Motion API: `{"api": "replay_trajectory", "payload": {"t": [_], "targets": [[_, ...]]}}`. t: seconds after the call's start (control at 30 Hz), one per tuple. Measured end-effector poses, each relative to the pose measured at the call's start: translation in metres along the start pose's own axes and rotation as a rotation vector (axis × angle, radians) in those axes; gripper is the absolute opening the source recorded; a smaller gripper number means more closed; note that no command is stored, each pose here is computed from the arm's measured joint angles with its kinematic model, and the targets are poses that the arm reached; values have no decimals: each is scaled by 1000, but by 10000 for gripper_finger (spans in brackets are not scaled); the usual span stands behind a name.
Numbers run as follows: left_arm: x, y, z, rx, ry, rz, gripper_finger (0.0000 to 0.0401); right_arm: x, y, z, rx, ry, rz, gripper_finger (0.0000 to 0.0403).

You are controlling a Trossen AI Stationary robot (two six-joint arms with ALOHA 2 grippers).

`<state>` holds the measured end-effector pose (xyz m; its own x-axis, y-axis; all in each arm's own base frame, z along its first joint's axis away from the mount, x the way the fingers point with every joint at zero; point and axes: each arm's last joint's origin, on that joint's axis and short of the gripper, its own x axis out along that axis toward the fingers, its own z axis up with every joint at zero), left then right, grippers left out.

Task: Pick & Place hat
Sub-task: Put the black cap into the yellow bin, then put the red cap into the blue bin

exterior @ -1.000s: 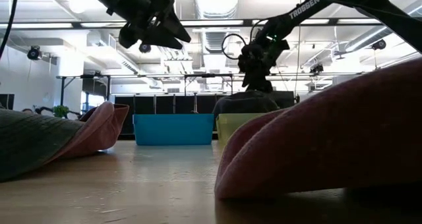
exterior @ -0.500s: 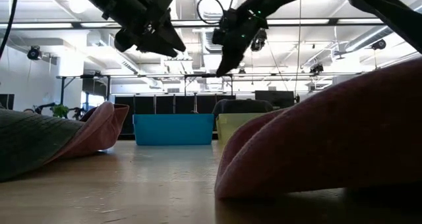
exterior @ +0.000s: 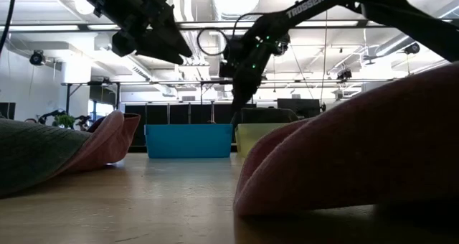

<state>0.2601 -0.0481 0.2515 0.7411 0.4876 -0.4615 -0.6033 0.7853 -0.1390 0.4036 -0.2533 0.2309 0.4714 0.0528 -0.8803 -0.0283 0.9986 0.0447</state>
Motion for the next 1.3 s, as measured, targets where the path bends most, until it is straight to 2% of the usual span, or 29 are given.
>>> {"api": "replay_trajectory", "payload": {"t": [0.23,0.4,0.6,0.87,1.03,1.3], "targets": [[-1,0,-1,-14,2,7,158,6,-9,-9,54,103,-118,61],[-1,1,-1,-3,-17,34,158,0,-16,-14,108,114,-125,54],[-1,1,-1,11,-18,40,158,23,-21,-27,156,191,-99,54],[-1,1,-1,6,-17,41,158,27,-24,-21,141,140,-142,71],[-1,1,-1,6,-17,40,158,8,-22,-11,176,83,-162,93],[-1,2,-1,45,-16,43,158,-52,0,-9,201,86,-155,117]]}}
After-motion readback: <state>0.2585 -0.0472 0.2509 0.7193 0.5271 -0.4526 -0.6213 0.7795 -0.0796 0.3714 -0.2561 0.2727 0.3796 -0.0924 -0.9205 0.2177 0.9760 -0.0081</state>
